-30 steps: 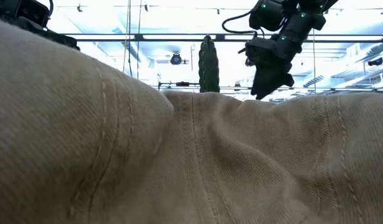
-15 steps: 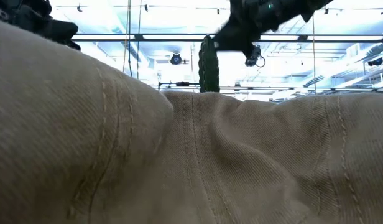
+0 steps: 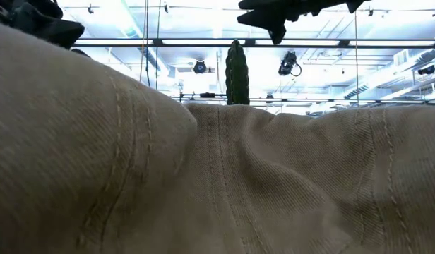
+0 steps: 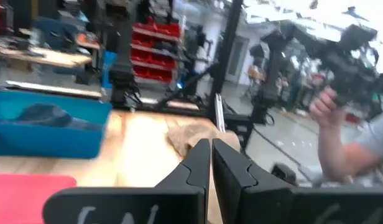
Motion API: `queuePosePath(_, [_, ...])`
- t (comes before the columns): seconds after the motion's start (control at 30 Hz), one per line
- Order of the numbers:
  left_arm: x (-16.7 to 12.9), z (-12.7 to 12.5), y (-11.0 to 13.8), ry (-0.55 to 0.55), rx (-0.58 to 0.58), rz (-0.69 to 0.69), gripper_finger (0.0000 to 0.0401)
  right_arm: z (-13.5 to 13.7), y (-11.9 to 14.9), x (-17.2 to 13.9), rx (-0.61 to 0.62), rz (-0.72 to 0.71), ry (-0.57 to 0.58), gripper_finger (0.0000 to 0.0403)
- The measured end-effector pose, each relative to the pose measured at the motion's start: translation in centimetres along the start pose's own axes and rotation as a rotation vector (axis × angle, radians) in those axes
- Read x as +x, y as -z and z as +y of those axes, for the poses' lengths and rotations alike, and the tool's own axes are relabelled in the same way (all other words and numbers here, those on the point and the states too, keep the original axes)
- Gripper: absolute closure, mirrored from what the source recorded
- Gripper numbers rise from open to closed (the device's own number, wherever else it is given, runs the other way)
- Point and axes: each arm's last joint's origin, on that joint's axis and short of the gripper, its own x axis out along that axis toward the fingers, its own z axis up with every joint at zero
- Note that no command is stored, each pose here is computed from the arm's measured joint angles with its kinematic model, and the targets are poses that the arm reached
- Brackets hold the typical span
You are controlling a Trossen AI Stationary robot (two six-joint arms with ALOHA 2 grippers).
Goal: Pick & Place hat
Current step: Put the blue cap into the blue bin
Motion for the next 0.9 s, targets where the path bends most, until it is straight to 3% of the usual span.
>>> queuePosePath(0.23, [0.9,0.0,-0.1,-0.002,0.117,-0.002,0.0376,0.0,0.2,0.0,-0.005,0.018,0.002,0.025])
queuePosePath(0.37, [1.5,-0.1,-0.2,0.018,0.218,0.001,0.0345,0.0,0.5,0.0,0.01,0.05,0.003,0.025])
queuePosePath(0.53, [2.7,-0.6,-1.6,0.024,0.098,0.064,0.0269,0.1,0.5,0.0,0.013,0.053,0.001,0.025])
queuePosePath(0.77, [4.8,-2.5,-2.9,0.189,0.159,0.23,0.0167,0.1,0.6,0.0,0.042,0.06,0.002,0.025])
queuePosePath(0.9, [6.1,-3.6,-2.8,0.141,0.166,0.491,0.0146,0.1,0.6,0.0,0.041,0.065,0.003,0.025])
